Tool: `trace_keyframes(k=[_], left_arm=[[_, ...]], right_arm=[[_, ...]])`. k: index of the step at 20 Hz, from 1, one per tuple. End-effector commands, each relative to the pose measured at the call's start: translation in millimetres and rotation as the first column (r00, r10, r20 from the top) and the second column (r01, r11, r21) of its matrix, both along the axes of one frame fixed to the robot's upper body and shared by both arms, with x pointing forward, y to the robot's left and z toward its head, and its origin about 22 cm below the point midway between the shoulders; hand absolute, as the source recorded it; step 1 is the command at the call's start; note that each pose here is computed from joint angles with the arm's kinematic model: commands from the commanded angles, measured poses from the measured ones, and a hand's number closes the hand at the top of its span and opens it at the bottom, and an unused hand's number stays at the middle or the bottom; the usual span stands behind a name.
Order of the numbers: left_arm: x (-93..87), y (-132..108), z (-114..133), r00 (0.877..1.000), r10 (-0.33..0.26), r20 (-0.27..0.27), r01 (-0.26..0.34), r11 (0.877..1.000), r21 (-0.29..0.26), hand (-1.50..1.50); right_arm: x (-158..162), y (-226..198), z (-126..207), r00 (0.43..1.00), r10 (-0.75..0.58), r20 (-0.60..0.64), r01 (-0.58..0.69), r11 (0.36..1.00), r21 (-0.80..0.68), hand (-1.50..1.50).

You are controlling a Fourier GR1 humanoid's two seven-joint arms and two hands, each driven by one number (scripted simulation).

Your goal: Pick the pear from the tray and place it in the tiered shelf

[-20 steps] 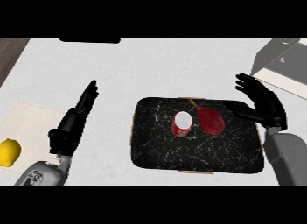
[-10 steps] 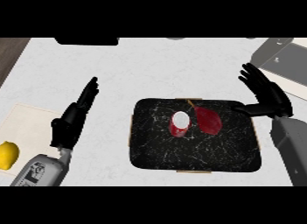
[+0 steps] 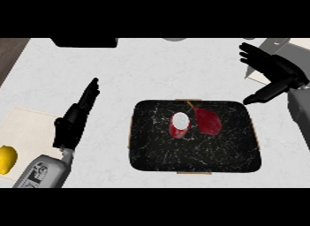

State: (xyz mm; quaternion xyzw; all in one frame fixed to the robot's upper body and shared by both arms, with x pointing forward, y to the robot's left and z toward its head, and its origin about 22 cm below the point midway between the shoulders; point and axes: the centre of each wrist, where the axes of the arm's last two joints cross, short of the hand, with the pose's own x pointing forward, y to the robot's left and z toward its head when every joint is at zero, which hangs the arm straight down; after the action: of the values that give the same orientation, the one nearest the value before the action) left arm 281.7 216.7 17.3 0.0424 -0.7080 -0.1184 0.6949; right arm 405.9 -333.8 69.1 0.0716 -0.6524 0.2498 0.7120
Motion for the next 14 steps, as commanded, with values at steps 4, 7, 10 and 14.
trace_keyframes(k=[4,7,10,14], left_arm=[[3.8,7.1,-8.3,1.0,0.002,-0.003,-0.002,1.0,0.02,0.0],[9.2,6.2,2.0,1.0,0.001,-0.011,-0.001,1.0,0.001,0.0],[5.8,-1.2,-12.6,1.0,0.023,-0.018,-0.023,1.0,0.001,0.0],[-8.2,14.7,-9.2,0.999,0.035,-0.012,-0.035,0.999,0.004,0.0]], right_arm=[[19.1,37.2,45.9,0.967,0.244,-0.078,-0.256,0.902,-0.347,-1.5],[21.2,45.1,70.0,0.96,0.264,-0.088,-0.275,0.85,-0.45,-1.5],[8.6,42.5,56.3,0.951,0.288,-0.109,-0.305,0.827,-0.473,-1.5],[-12.1,69.9,53.5,0.951,0.281,-0.133,-0.31,0.822,-0.477,-1.5]])
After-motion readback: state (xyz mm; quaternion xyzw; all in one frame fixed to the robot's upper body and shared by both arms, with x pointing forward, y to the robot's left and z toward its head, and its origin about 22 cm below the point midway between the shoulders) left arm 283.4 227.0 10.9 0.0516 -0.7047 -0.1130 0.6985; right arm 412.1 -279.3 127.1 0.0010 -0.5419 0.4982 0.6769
